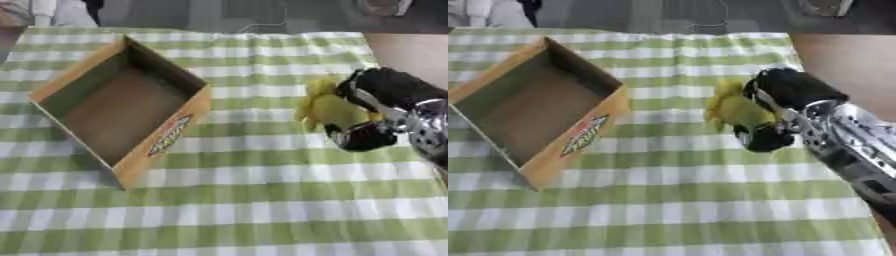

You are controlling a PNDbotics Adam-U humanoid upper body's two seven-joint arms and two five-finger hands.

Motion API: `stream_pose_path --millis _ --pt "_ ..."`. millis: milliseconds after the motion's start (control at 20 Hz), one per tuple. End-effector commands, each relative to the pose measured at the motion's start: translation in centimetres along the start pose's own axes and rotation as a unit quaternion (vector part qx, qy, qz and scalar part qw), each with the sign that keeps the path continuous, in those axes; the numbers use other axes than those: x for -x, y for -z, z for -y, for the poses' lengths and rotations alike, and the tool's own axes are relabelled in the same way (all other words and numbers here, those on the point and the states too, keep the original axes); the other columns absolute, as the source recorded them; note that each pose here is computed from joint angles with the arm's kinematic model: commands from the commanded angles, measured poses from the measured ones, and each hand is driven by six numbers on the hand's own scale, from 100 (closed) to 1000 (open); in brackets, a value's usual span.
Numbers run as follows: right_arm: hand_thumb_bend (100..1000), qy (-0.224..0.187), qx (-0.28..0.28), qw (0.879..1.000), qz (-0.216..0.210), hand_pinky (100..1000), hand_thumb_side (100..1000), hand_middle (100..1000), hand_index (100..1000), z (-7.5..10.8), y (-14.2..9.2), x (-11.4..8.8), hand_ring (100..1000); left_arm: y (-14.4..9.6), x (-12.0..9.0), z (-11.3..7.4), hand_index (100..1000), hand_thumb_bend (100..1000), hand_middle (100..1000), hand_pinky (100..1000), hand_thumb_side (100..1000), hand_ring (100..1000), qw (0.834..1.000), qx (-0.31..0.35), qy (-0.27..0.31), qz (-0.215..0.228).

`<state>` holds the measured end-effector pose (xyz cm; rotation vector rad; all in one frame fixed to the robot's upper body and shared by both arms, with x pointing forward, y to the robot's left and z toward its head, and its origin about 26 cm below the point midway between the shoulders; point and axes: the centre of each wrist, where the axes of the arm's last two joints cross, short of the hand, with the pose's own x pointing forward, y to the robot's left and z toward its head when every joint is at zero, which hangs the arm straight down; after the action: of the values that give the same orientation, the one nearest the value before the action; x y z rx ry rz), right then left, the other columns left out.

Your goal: Pick up objects on the table and place them in the box.

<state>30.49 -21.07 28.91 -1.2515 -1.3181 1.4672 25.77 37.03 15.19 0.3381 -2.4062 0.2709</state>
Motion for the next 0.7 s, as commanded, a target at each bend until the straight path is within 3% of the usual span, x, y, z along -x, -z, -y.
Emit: stream_pose_path --millis 50,400,700 --pt "100 0.003 0.016 1.0 -0.011 761 338 408 536 2.8 -0.4 -0.7 778 0.5 -0.7 -0.1 724 100 600 729 903 649 1.0 0.011 0.004 0.013" --pt "100 0.023 0.066 0.997 0.037 772 357 399 535 7.3 0.2 -4.9 778 0.4 -0.7 0.0 723 100 601 730 903 650 1.0 0.014 0.001 0.01" --pt "100 0.054 0.091 0.993 0.054 781 365 391 533 9.2 2.7 -8.3 777 0.4 -0.6 0.2 724 100 601 730 902 650 1.0 0.018 -0.005 0.009"
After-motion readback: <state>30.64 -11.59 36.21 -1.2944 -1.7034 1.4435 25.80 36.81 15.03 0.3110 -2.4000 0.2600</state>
